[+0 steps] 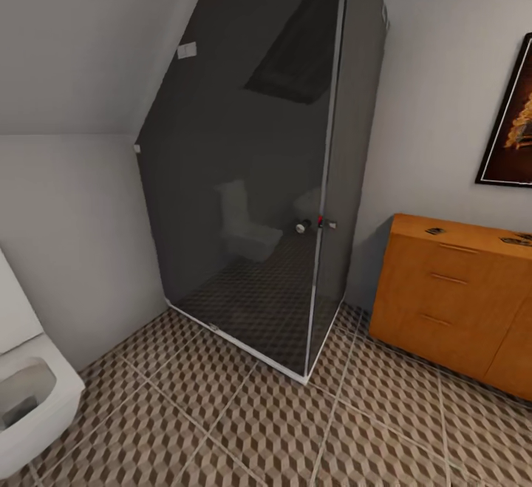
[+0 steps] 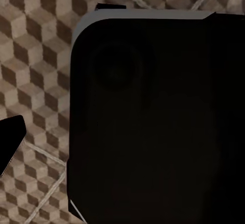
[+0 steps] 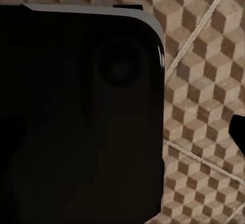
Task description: Take the four mousetraps from the cabinet in the bathroom and place them on the bathroom floor. Make sure all four end up on the same floor surface, and ensure that at least two of them are either under or directly next to the same bathroom sink.
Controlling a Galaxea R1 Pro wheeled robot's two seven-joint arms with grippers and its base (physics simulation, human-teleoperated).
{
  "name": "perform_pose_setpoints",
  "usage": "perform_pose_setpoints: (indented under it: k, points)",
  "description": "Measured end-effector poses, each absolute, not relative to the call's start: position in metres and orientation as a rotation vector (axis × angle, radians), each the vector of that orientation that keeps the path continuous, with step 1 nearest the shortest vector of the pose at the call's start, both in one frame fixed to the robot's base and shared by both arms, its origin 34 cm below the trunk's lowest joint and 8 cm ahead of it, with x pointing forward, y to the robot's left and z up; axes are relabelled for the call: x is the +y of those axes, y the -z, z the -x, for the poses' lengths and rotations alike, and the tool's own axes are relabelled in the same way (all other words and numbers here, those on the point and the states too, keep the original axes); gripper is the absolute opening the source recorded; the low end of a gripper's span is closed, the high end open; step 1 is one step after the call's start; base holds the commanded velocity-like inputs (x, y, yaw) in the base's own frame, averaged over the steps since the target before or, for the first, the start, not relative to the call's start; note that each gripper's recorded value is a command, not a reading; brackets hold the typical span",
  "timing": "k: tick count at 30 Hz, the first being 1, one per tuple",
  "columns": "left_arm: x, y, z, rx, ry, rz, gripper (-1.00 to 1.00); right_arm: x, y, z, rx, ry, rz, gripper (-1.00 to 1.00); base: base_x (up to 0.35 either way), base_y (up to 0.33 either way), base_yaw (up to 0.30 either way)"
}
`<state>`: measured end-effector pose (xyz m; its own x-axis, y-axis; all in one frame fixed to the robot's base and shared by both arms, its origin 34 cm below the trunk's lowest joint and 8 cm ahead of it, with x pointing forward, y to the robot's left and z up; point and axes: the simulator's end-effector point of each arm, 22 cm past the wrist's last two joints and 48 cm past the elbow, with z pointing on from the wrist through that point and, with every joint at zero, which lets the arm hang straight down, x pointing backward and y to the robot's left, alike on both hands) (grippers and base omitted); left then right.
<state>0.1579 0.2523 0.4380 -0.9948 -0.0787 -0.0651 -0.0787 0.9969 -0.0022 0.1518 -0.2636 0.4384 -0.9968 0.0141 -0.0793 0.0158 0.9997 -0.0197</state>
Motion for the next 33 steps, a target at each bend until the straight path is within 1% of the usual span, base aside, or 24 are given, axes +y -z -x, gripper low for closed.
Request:
perform_pose_setpoints:
  k: [33]
  points:
    - [0.2520,-0.4380,-0.1576,3.075,0.000,0.121,1.00,-0.2636,-0.4384,-0.1516,3.063,0.031,-0.023,1.00,0.000,0.000,-0.284]
